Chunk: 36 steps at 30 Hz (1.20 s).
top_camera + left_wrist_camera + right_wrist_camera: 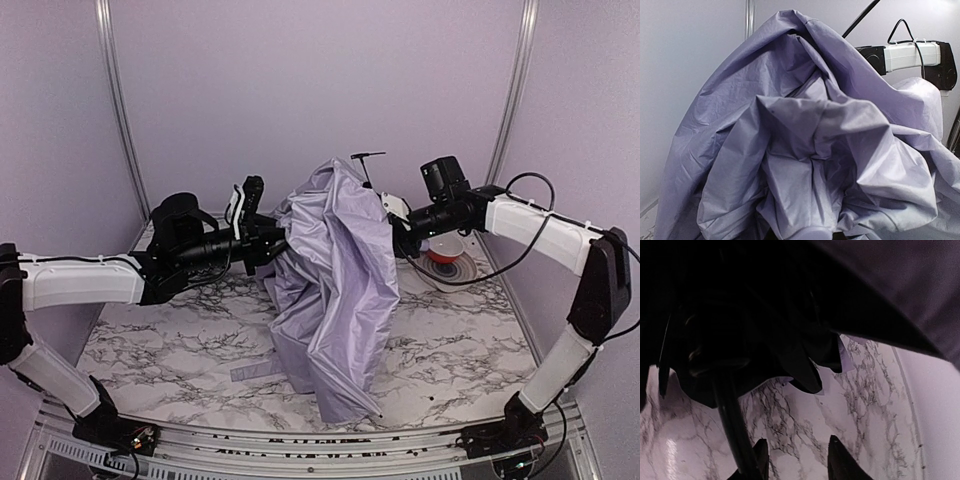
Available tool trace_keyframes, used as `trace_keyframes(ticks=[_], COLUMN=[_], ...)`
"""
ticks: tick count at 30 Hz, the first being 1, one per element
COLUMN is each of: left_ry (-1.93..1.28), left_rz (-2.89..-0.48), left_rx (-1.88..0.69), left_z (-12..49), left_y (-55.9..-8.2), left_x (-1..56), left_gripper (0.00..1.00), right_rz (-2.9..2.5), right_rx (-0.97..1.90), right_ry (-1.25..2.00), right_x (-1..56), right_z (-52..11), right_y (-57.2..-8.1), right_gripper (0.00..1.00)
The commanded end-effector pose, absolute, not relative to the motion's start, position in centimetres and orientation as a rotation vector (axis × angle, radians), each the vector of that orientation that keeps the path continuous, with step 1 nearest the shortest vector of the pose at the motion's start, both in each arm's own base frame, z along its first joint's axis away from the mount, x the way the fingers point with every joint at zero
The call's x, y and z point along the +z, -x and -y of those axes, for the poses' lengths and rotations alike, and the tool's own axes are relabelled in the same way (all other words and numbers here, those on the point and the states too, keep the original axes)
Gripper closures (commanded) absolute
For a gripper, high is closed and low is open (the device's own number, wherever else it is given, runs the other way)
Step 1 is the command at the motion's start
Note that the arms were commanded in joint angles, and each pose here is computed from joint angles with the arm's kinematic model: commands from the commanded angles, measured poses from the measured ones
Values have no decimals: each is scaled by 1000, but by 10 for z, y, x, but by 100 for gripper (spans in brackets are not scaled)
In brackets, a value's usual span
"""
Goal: Put away the umbrella
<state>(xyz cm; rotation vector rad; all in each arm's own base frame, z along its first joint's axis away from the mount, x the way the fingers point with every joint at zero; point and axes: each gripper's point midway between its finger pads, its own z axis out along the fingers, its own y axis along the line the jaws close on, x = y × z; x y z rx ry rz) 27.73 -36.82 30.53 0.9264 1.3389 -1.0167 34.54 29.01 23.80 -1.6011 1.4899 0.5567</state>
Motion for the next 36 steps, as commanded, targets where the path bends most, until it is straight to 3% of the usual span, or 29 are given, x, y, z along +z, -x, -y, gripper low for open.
trace_keyframes(ticks=[1,4,5,13,15,18,23,30,32,36], left_ry=[-899,-860,-846,-866,-898,-933,-973,-964,-960,-927], left_rz=[-1188,-1229,-1247,-1346,-1390,-1493,-1598,-1597,-1556,-1429], left_rx=[-1007,-975,-958,-837,-810,-818,-819,-816,-846,-919], left_z=[364,359,356,330,324,324,338,368,379,391], left_y=[-275,-282,-285,-277,-272,-269,-281,-305,-304,-295], left_x=[347,338,334,308,297,270,226,220,227,257], left_gripper=[100,100,93,30,20,15,13,14,22,49], right_rz=[-1429,-1370,-1350,-1257,-1240,-1186,-1093,-1033,-1032,-1076], right_rx=[521,492,481,439,402,376,407,481,497,517], right_ry=[1569,1552,1553,1487,1479,1505,1568,1579,1587,1607], right_x=[266,281,286,336,351,368,382,388,385,368], right_z=[-292,-291,-289,-251,-243,-242,-243,-251,-256,-267], right_y=[-346,-343,-342,-347,-349,-342,-319,-303,-301,-300], right_gripper=[74,95,100,100,100,100,100,100,100,100])
